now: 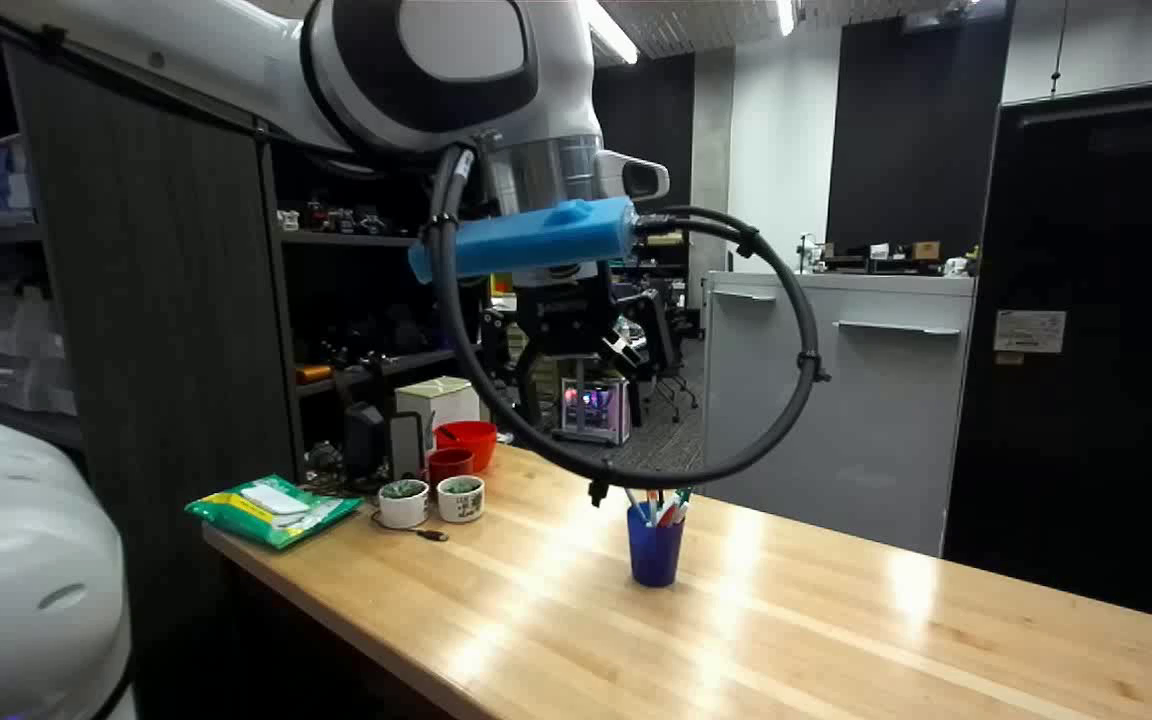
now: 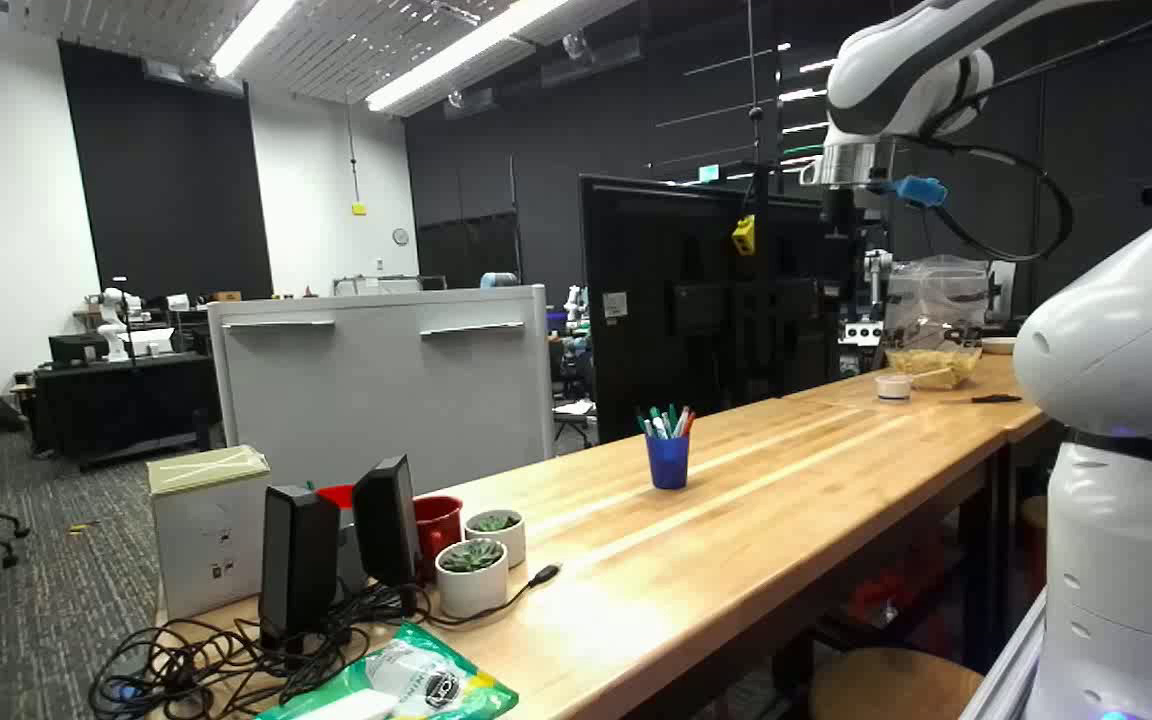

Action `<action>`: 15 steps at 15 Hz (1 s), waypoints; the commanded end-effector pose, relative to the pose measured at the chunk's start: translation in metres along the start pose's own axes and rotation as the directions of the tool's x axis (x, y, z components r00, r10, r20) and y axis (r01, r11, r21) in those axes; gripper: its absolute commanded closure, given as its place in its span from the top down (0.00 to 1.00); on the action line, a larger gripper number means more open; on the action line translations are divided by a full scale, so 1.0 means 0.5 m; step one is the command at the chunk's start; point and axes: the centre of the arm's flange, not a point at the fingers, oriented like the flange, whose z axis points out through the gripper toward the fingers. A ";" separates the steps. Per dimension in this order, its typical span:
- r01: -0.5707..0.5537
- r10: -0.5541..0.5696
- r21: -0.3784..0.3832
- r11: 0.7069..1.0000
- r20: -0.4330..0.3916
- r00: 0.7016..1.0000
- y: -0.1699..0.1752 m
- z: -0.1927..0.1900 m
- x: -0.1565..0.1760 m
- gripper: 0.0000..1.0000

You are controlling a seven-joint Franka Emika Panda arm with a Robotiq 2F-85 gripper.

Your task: Pick up the blue cup and move it to the left

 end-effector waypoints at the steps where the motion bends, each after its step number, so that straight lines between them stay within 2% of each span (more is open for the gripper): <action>1: 0.000 0.000 0.000 1.000 0.000 1.000 0.000 0.000 0.000 1.00; 8: 0.000 0.000 0.000 1.000 0.000 1.000 0.000 0.000 0.000 1.00; 15: 0.033 -0.006 0.147 0.989 -0.180 0.984 -0.009 0.118 0.004 1.00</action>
